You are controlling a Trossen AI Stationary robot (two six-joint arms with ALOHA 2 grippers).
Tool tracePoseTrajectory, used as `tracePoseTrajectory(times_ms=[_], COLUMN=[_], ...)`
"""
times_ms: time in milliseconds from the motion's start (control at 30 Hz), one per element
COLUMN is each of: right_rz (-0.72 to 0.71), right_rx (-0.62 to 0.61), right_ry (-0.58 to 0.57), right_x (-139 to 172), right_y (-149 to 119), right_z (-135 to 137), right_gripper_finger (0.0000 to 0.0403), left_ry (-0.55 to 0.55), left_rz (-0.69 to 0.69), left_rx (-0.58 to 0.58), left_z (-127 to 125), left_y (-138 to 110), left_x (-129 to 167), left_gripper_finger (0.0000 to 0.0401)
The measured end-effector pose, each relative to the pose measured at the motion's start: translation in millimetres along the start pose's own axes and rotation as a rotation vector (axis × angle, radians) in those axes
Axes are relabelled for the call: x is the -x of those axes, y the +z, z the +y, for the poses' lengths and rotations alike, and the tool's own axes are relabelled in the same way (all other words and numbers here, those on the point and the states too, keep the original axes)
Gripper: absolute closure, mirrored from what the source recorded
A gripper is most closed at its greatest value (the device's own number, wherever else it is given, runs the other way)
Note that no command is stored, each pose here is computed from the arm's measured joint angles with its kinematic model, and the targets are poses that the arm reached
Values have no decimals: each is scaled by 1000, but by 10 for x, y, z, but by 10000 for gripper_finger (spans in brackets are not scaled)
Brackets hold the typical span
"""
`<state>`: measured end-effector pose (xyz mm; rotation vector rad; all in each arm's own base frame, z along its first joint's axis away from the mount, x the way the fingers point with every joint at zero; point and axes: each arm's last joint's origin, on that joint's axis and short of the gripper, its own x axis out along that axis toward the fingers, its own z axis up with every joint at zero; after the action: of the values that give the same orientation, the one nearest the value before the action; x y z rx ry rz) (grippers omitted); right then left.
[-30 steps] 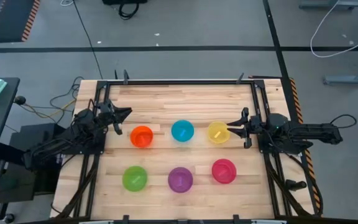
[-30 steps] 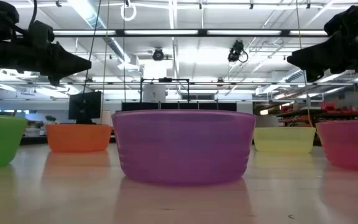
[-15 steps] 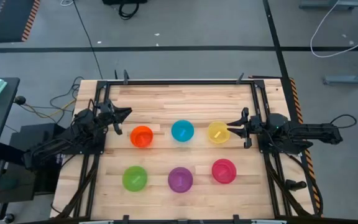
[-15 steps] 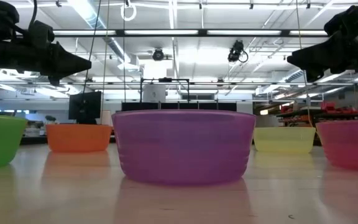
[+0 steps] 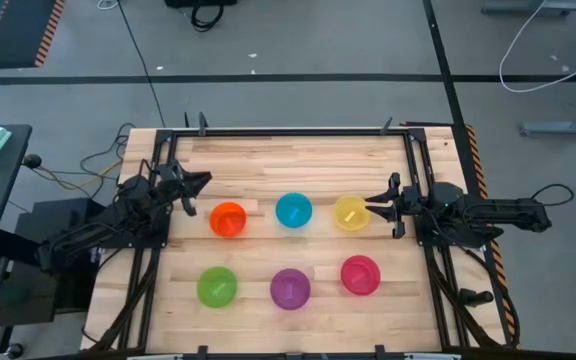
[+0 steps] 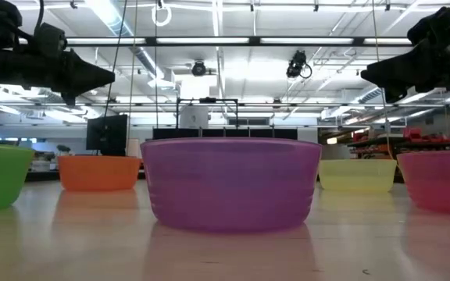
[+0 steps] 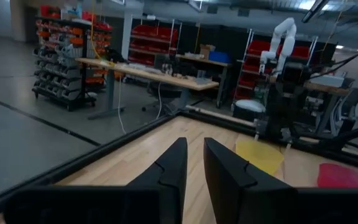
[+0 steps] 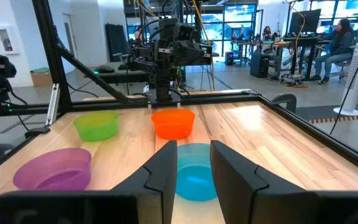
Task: Nest bowls inside each other
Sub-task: Stack the yellow bowl on top of the blue bowl
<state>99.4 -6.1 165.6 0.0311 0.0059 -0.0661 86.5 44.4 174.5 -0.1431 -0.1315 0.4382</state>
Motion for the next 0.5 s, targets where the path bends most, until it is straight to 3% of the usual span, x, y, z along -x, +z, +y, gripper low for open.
tracePoseTrajectory(times_ms=[500], right_rz=[-8], right_rx=[0], right_ry=[-11], right_x=[0], right_y=[8], right_z=[-4], right_gripper_finger=[299], left_ry=[-4], left_rz=[-25], left_rx=[-1], left_z=[-5], left_y=[25], left_x=[1], left_gripper_finger=[344])
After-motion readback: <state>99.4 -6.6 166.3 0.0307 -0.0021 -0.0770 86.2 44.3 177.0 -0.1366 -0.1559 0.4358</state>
